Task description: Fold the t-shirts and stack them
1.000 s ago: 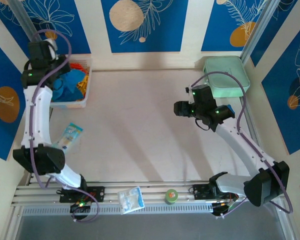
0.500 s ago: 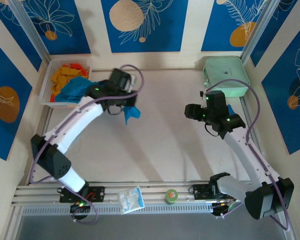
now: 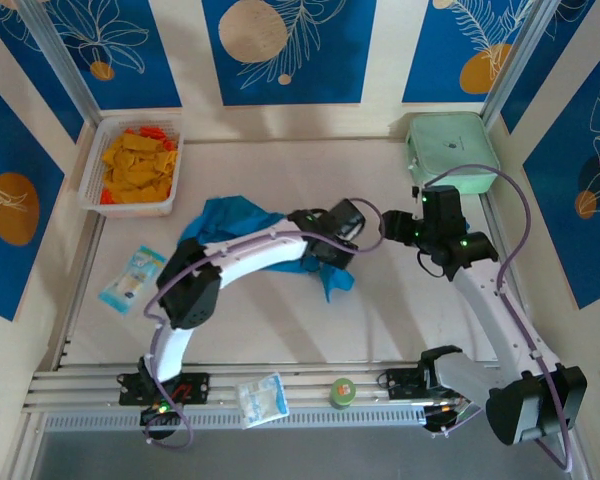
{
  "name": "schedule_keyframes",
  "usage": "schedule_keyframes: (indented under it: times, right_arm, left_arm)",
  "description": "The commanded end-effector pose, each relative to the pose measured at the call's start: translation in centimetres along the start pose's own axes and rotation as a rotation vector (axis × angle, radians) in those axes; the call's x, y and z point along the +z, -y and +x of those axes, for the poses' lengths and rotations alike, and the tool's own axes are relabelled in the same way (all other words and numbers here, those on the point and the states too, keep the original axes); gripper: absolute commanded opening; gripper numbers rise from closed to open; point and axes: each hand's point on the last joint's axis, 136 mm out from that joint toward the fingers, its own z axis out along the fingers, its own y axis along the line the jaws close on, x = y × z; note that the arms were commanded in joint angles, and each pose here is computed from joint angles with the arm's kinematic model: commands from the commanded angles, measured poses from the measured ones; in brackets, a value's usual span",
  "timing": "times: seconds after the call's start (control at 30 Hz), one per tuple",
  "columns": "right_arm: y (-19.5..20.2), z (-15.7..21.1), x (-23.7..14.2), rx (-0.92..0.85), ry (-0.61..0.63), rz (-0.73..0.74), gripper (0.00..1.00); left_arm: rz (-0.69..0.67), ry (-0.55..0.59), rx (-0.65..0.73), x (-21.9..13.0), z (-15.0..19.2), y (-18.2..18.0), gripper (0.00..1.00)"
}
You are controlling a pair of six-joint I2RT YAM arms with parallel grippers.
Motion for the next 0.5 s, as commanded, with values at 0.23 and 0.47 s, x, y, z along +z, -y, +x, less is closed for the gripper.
schedule_keyframes:
  times: [0.23, 0.47]
  right_arm:
    - [-0.8, -0.1, -1.1, -0.047, -0.030, -0.008, 0.71]
    - [-10.2, 1.8, 2.4, -0.491, -0.121, -0.143, 0.74]
  left_arm:
    - [-0.267, 0.157, -0.082, -9.9, -1.5, -6.0, 0.94]
    - [-0.390, 0.116, -0.410, -17.0, 5.1, -16.7, 0.94]
